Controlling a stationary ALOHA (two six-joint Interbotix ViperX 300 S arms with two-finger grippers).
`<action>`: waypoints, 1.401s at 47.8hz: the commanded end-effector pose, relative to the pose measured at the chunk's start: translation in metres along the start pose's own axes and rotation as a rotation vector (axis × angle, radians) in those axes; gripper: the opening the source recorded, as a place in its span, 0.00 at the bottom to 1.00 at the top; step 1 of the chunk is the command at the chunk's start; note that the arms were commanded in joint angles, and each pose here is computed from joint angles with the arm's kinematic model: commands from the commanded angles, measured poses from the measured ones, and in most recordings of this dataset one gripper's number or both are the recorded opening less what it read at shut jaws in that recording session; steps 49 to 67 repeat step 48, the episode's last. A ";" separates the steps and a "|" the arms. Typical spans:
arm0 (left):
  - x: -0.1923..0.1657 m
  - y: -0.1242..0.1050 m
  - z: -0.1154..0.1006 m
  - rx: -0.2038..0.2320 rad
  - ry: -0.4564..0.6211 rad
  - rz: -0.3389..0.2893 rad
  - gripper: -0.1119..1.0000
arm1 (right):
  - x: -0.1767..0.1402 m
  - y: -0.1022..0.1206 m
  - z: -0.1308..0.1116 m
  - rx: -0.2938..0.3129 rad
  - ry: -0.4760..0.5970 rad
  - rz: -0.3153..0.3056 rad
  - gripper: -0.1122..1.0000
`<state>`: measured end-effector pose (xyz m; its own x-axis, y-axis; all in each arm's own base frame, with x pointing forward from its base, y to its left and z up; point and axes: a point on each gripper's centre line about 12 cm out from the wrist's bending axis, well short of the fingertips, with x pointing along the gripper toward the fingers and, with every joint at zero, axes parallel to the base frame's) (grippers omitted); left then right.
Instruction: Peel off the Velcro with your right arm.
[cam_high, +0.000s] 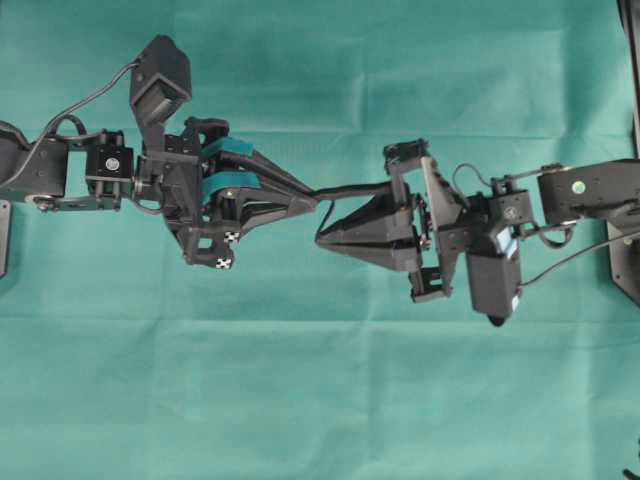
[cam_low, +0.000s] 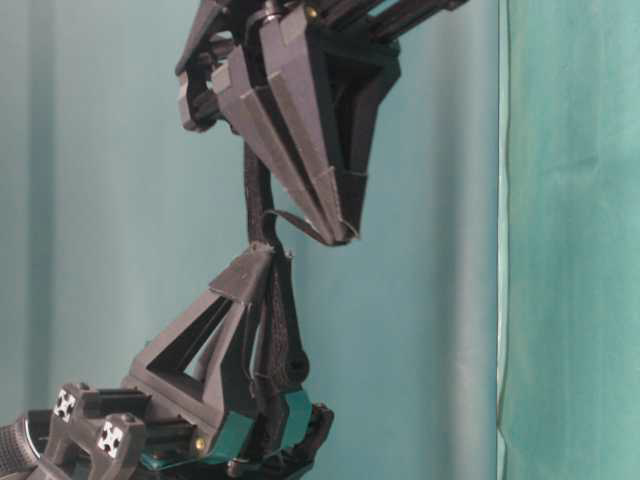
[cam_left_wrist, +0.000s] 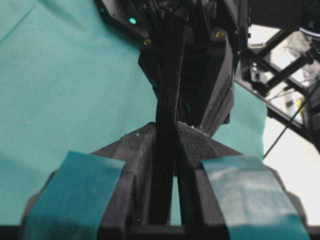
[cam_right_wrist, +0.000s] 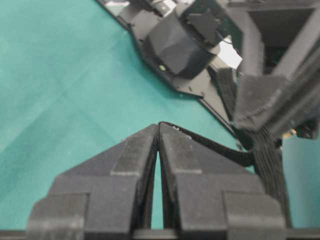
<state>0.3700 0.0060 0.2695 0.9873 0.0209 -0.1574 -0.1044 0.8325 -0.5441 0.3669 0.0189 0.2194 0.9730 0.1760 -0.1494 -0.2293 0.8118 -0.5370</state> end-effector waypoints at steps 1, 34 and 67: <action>-0.001 -0.005 0.010 0.001 -0.037 -0.019 0.19 | 0.005 0.000 0.011 -0.016 -0.024 0.010 0.02; -0.001 -0.005 0.011 0.001 -0.041 -0.021 0.19 | 0.009 0.022 0.013 -0.082 0.016 0.107 0.02; -0.001 -0.005 0.010 -0.002 -0.039 -0.020 0.19 | 0.010 0.022 0.014 -0.068 0.014 0.104 0.02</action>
